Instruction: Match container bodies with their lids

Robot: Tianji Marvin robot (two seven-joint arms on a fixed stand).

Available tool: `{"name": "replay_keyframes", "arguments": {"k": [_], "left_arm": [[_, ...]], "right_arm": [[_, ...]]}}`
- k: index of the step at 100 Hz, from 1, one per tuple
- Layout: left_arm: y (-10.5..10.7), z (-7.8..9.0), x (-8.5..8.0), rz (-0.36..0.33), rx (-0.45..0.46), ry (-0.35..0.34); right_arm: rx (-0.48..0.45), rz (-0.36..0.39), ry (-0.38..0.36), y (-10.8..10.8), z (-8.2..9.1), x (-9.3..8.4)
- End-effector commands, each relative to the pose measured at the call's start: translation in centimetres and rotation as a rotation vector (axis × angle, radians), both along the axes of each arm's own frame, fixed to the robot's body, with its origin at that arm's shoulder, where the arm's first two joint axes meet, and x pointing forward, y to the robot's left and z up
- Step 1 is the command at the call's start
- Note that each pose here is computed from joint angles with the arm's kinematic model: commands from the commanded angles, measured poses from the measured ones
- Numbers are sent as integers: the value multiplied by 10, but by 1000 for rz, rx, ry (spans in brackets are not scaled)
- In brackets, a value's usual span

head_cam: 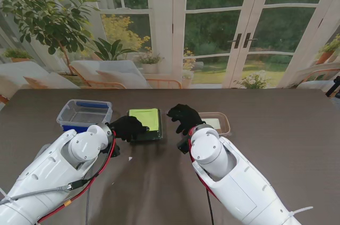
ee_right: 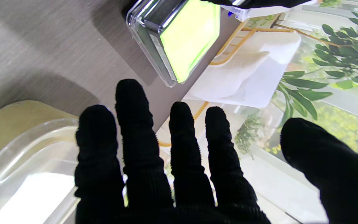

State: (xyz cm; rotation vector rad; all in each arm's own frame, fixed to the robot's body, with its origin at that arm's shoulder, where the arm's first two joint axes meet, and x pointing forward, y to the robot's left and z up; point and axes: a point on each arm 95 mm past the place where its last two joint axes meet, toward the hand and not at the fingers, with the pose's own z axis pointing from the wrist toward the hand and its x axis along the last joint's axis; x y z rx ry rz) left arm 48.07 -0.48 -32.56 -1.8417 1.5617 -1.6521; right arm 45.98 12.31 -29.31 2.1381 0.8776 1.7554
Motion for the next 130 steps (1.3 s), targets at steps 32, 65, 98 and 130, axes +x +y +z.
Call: {"name": "replay_keyframes", "arguments": {"k": [32, 65, 98, 130], "left_arm": [[-29, -8, -7, -64, -25, 39], [-38, -19, -17, -78, 0, 52], [-32, -28, -14, -60, -1, 64], [-28, -33, 0, -60, 7, 82]], "right_arm": [[22, 64, -66, -28, 3, -40], [15, 145, -108, -45, 3, -63], [46, 137, -138, -52, 4, -80], [80, 118, -129, -56, -3, -81]]}}
